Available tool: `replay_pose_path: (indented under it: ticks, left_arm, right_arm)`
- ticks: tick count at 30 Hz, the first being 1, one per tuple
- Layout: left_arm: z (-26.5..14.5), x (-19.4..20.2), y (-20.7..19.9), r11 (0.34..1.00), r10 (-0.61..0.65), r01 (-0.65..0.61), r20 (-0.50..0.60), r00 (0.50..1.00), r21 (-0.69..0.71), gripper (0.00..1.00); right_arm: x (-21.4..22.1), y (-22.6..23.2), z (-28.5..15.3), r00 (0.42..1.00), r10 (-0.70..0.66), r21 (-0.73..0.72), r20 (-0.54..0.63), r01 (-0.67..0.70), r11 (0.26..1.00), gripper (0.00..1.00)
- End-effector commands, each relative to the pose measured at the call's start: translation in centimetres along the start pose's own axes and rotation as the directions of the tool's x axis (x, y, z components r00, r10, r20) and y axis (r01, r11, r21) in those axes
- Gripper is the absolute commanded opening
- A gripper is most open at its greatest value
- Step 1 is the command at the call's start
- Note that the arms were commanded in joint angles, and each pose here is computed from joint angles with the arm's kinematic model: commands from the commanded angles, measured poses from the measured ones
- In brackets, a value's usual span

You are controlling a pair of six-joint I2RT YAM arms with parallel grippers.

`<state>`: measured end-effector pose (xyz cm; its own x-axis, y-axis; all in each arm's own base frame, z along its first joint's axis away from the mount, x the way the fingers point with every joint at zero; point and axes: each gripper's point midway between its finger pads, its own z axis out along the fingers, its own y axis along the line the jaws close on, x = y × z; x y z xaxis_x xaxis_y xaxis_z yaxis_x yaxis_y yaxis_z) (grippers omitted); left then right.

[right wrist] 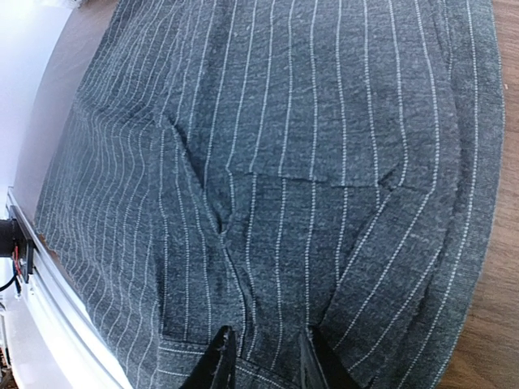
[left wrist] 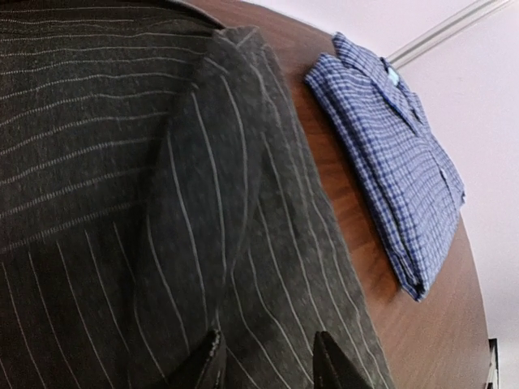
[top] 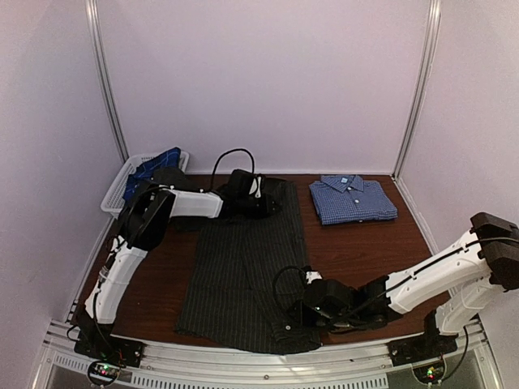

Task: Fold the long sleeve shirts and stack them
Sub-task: Smooth out the sleeve at the center of the board.

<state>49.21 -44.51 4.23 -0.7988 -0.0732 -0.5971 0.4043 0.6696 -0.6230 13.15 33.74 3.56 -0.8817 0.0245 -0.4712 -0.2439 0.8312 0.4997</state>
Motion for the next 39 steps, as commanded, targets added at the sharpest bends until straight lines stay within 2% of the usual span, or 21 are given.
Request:
replay_pose_path:
  ticks: [1,9,14,20,25,29,34,39]
  left_arm:
    - [1.4,-3.1,3.6,0.993,-0.022,0.028,0.054,0.998,-0.115,0.39]
    - [3.6,-6.3,6.2,0.993,-0.054,0.066,0.12,0.991,-0.098,0.41]
    - [3.1,-7.3,5.4,0.997,-0.047,0.052,0.114,0.992,-0.048,0.44]
    - [-0.8,-11.4,1.6,1.0,0.018,-0.017,0.152,0.988,-0.006,0.52]
    - [-7.2,-13.0,-2.8,0.995,0.104,-0.104,0.168,0.98,-0.009,0.59]
    - [-12.1,-10.7,-3.8,0.993,0.118,-0.115,0.144,0.983,-0.027,0.6]
    - [-16.9,-5.3,-3.1,0.996,0.078,-0.074,0.087,0.993,-0.049,0.6]
    - [-19.7,0.4,-1.5,0.998,0.034,-0.032,0.032,0.999,-0.057,0.59]
  right_arm:
    - [0.1,0.1,0.1,1.0,0.016,-0.021,-0.005,-0.017,1.0,0.29]
    - [0.9,-0.5,0.5,0.999,0.021,0.0,-0.035,-0.021,1.0,0.29]
    - [1.4,-1.2,0.9,0.998,0.027,0.028,-0.049,-0.026,0.999,0.29]
    - [1.9,-2.0,0.6,0.997,0.044,0.023,-0.058,-0.043,0.999,0.29]
    - [0.7,-1.4,-0.3,1.0,0.023,0.0,-0.017,-0.023,1.0,0.31]
    - [-1.3,0.0,-1.3,0.999,-0.006,0.0,0.034,0.006,1.0,0.35]
    - [-3.7,0.6,-2.6,0.994,0.016,-0.029,0.104,-0.013,0.999,0.38]
    - [-3.1,1.3,-2.1,0.997,0.019,-0.083,0.074,-0.013,0.996,0.38]
